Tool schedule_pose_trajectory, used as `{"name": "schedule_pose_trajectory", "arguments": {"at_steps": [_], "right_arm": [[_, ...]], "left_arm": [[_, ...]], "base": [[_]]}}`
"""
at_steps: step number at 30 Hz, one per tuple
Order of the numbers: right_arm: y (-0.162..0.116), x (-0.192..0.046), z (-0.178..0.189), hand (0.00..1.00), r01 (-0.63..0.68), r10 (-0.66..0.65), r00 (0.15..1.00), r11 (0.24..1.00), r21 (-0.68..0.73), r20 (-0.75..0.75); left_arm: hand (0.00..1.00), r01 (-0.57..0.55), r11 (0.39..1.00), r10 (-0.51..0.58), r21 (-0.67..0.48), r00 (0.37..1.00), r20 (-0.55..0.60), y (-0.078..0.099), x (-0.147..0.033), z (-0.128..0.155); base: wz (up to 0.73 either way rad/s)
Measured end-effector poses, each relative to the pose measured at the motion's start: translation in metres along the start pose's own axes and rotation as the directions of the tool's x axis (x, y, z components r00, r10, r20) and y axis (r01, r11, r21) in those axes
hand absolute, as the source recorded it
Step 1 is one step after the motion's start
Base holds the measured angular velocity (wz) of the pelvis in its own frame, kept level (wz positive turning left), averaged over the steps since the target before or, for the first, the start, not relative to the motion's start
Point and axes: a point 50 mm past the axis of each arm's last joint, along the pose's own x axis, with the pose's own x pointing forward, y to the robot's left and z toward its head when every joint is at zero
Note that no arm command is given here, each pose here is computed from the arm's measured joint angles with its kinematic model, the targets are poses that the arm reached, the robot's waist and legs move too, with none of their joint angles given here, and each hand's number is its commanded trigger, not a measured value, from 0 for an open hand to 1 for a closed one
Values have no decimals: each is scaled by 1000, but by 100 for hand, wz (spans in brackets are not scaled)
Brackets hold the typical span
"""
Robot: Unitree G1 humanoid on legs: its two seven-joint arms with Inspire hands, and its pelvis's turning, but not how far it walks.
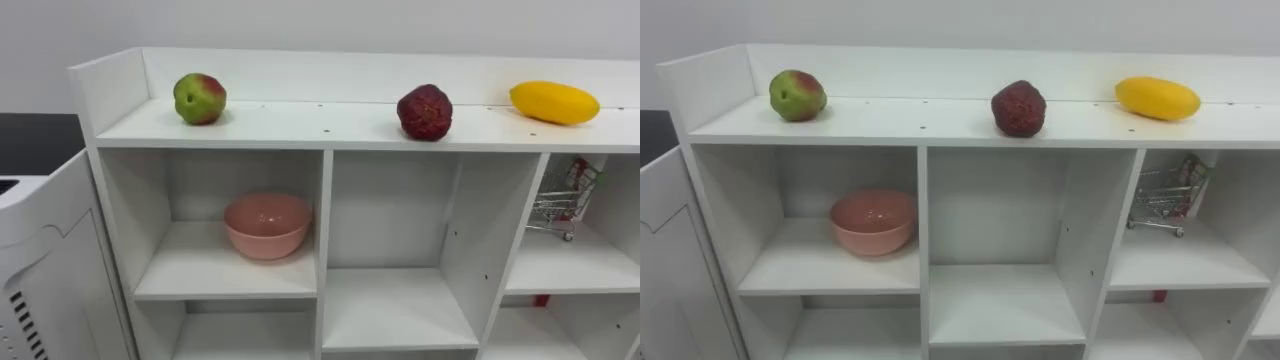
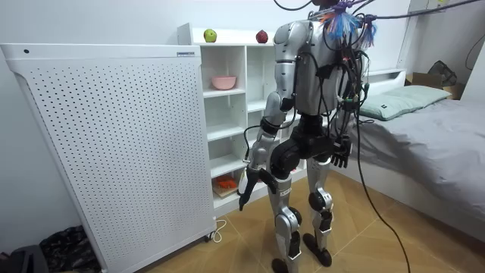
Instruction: Arrange fruit in the closet
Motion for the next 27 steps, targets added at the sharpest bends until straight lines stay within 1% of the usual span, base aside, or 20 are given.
{"name": "schedule_pose_trajectory", "arguments": {"at_steps": [7,11,14,17,18,19,20,22,23,25,26,27], "right_arm": [[1,0,7,0,1,-1,1000,1000,-4,17],[1,0,17,0,26,-28,998,999,43,58],[0,-1,30,0,44,-55,992,994,101,114],[-4,-4,53,0,60,-88,974,989,138,210],[-7,-7,66,0,67,-111,958,983,171,264],[-12,-12,84,0,77,-147,931,973,216,333],[-15,-16,93,0,80,-168,915,967,242,367],[-25,-35,131,0,80,-249,823,941,330,510],[-27,-41,140,0,77,-267,792,936,344,550],[-30,-67,170,0,40,-312,674,921,389,670],[-30,-74,177,0,27,-319,641,918,396,698],[-30,-87,189,0,0,-330,576,915,404,748]], "left_arm": [[0,8,1000,-8,-30,1000,8,-2,0,0],[0,11,1000,-11,-24,1000,12,-2,0,2],[0,10,999,-10,-31,1000,17,-1,0,3],[0,4,999,-3,-36,1000,28,0,0,4],[0,1,999,1,-36,999,34,0,0,4],[0,-2,999,4,-38,999,38,0,0,3],[0,-4,999,6,-40,999,40,-1,-1,3],[0,-23,997,27,-78,999,46,-1,-1,1],[0,-29,997,33,-78,998,49,-1,-1,0],[0,-46,996,51,-76,997,60,0,-2,2],[0,-51,996,56,-77,997,62,0,-2,2],[0,-59,995,64,-79,996,67,0,-2,3]], "base": [[0],[-1],[-6],[-4],[-4],[-4],[-5],[0],[-3],[-9],[-12],[-8]]}}
